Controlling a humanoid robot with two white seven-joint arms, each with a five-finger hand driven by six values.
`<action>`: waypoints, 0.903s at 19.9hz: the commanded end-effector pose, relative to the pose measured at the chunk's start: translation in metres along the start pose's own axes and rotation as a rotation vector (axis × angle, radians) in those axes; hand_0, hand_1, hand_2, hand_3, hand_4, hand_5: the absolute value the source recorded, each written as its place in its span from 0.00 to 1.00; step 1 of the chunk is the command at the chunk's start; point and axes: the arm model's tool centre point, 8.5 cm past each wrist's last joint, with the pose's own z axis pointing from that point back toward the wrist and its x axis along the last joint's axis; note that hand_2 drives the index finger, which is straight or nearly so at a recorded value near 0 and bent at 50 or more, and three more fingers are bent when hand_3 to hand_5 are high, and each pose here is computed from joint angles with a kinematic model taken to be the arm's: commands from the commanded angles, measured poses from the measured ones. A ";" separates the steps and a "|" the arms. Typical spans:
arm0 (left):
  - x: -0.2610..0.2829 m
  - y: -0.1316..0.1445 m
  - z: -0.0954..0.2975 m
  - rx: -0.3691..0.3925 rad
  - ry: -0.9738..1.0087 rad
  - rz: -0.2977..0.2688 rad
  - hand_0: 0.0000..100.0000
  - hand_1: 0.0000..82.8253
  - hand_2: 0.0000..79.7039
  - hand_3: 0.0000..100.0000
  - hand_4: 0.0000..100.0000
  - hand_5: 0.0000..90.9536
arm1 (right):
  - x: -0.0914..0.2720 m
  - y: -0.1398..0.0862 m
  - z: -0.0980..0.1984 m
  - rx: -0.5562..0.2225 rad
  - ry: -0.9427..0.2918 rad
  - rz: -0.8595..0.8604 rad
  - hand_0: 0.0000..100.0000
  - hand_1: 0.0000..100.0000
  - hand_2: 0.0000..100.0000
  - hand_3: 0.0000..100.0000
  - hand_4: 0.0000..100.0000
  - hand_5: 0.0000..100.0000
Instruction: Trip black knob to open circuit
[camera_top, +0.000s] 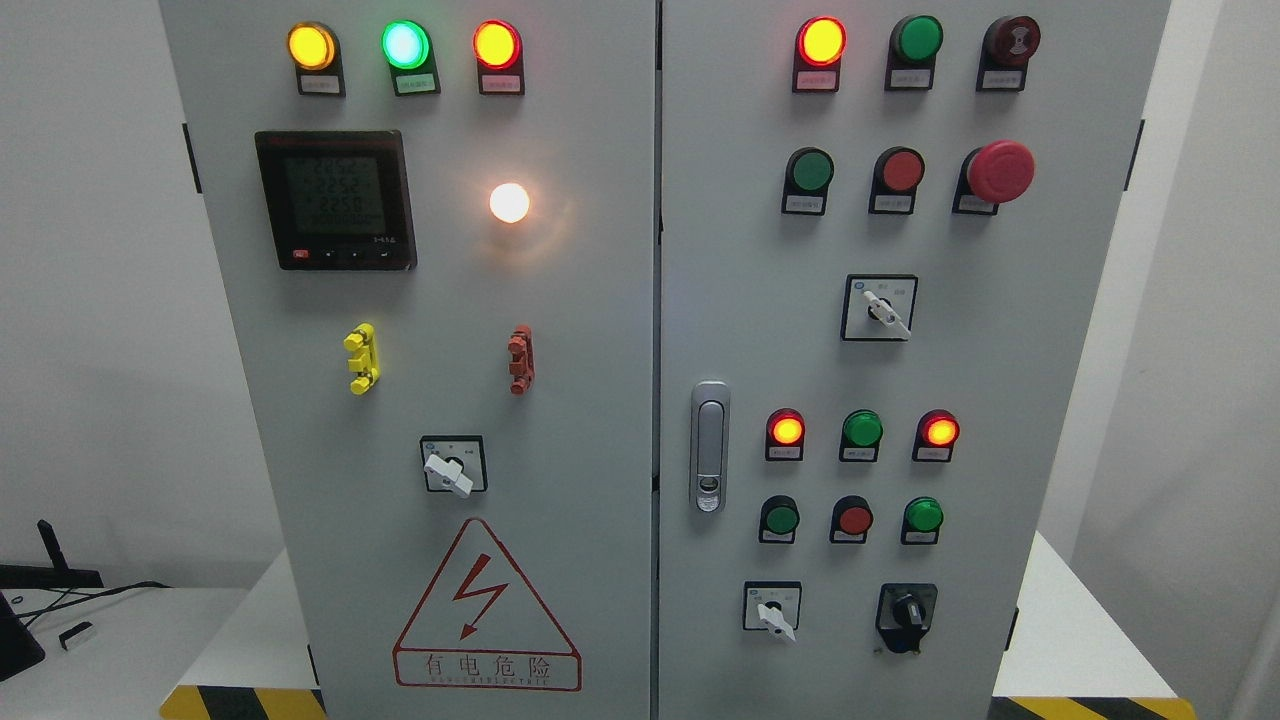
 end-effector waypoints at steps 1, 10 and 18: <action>0.000 0.000 0.000 -0.004 -0.001 -0.030 0.12 0.47 0.00 0.00 0.00 0.00 | 0.000 0.001 0.000 0.001 0.000 0.000 0.01 0.13 0.00 0.11 0.00 0.02; 0.000 0.000 0.000 -0.004 -0.001 -0.030 0.12 0.47 0.00 0.00 0.00 0.00 | 0.000 0.001 0.000 0.002 0.000 0.000 0.01 0.13 0.00 0.11 0.00 0.02; 0.000 -0.001 0.000 -0.005 -0.001 -0.030 0.12 0.47 0.00 0.00 0.00 0.00 | -0.004 -0.004 0.003 -0.003 -0.040 0.013 0.01 0.13 0.00 0.11 0.00 0.02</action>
